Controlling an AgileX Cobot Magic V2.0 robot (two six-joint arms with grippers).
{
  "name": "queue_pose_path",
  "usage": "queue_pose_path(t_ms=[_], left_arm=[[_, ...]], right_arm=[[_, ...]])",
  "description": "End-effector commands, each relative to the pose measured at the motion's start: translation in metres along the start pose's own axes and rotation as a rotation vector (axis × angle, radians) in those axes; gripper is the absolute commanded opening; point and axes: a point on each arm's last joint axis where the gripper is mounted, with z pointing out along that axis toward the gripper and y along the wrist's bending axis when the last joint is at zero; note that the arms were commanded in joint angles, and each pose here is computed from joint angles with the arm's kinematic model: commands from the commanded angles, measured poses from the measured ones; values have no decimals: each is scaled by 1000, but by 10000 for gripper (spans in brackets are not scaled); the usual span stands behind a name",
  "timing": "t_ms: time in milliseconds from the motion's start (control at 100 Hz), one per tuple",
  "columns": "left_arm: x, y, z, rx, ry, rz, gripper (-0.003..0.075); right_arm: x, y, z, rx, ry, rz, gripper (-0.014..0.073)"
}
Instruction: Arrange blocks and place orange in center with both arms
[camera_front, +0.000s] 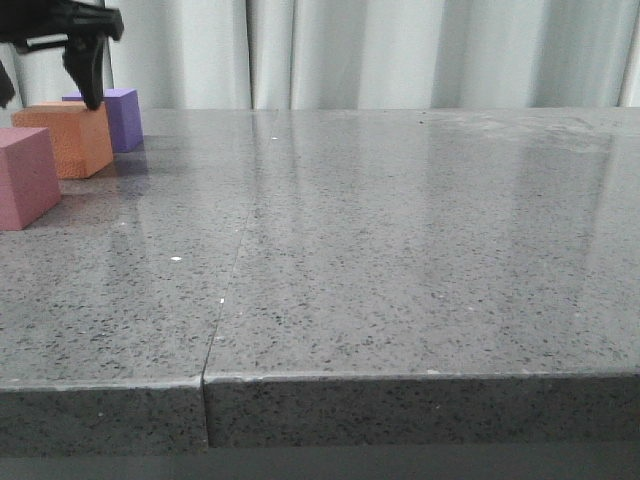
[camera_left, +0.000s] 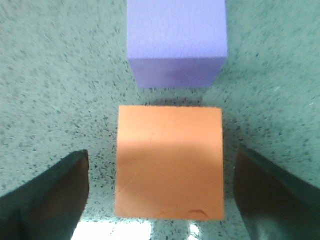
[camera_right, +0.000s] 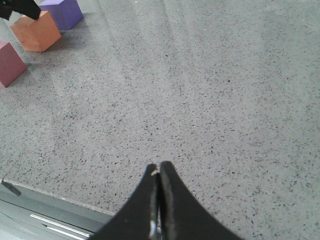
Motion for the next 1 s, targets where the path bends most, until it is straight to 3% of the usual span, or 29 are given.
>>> queue_pose_path(t_ms=[0, 360, 690, 990], left_arm=[[-16, 3, -47, 44, -158, -23, 522], [-18, 11, -100, 74, -271, -42, -20], [-8, 24, -142, 73, -306, -62, -20], [23, 34, -161, 90, -344, -55, -20]], right_arm=[[-13, 3, -3, -19, -87, -15, -68], [-13, 3, -3, -19, -87, -15, -68], [-13, 3, -3, -19, -87, -15, -68], [-13, 3, -3, -19, -87, -15, -68]])
